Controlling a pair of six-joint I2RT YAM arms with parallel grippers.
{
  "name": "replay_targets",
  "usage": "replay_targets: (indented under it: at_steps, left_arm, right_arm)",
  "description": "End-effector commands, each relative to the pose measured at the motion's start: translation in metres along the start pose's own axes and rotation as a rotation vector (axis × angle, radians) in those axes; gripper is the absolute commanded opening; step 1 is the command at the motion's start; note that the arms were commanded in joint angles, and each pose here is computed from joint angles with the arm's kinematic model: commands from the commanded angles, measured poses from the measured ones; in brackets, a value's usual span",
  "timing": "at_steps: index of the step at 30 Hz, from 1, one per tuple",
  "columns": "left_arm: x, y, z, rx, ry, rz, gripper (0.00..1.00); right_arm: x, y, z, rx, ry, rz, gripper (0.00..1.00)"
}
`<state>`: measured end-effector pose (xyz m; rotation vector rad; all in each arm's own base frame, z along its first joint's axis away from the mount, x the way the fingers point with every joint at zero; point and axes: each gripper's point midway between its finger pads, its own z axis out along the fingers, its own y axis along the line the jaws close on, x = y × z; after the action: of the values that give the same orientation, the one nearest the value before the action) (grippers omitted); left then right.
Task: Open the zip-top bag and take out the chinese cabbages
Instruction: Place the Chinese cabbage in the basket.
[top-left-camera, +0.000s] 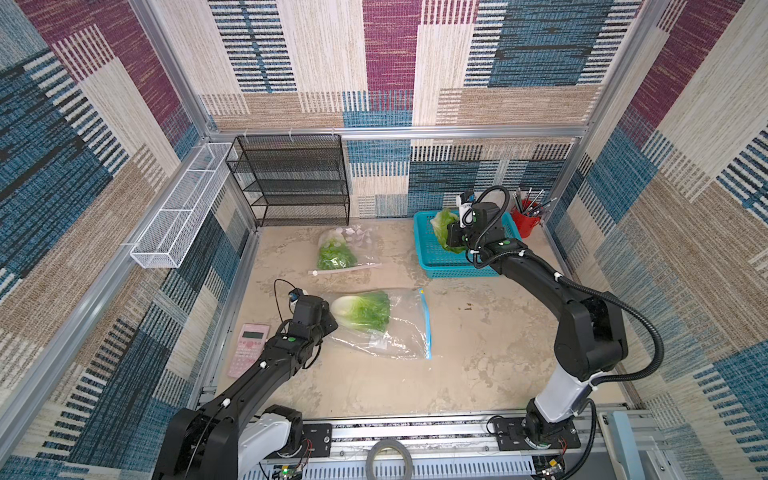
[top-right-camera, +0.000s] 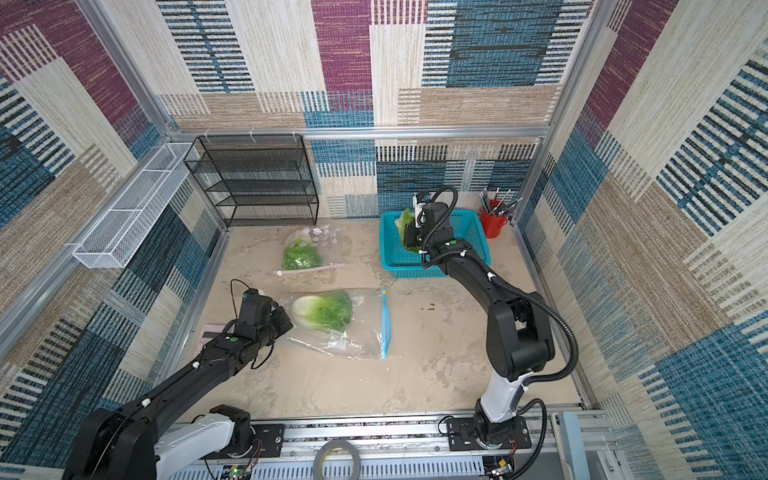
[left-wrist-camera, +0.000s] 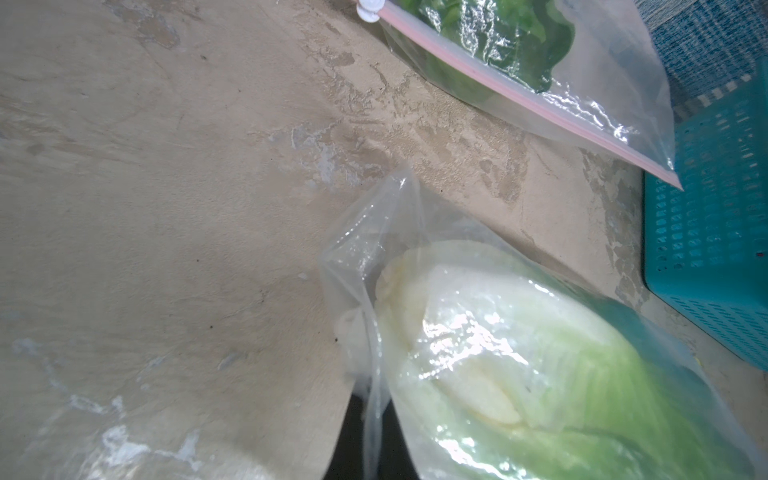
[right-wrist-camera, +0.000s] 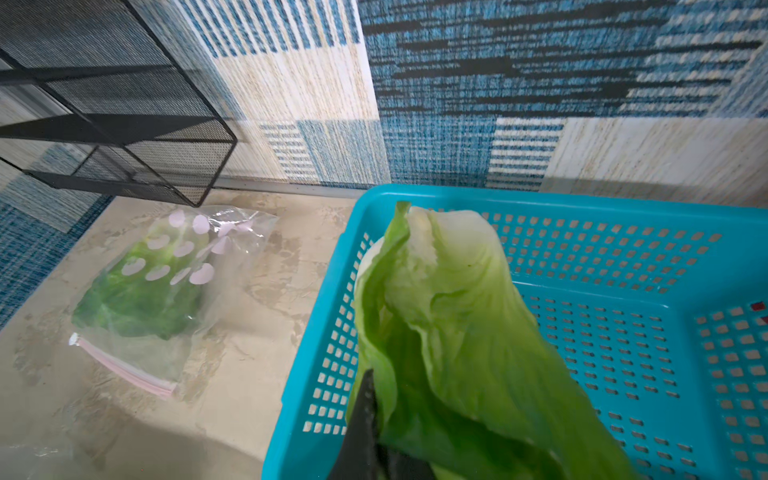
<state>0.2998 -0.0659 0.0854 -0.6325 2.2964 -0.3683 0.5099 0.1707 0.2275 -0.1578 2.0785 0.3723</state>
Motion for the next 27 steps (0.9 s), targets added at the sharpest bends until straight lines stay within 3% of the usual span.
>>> replay_targets:
  at_steps: [1, 17, 27]
  left_arm:
    - [-0.002, -0.007, -0.001, 0.022, 0.008, -0.012, 0.00]
    - [-0.003, -0.009, -0.001, 0.024, 0.006, -0.028, 0.00]
    - [-0.002, -0.009, 0.001, 0.024, 0.010, -0.038, 0.00]
  right_arm:
    - [-0.016, -0.005, 0.008, 0.022, -0.069, 0.024, 0.00]
    - [0.023, -0.015, 0.058, 0.014, -0.003, 0.081, 0.00]
    - [0.051, -0.007, 0.059, -0.039, 0.065, 0.144, 0.19]
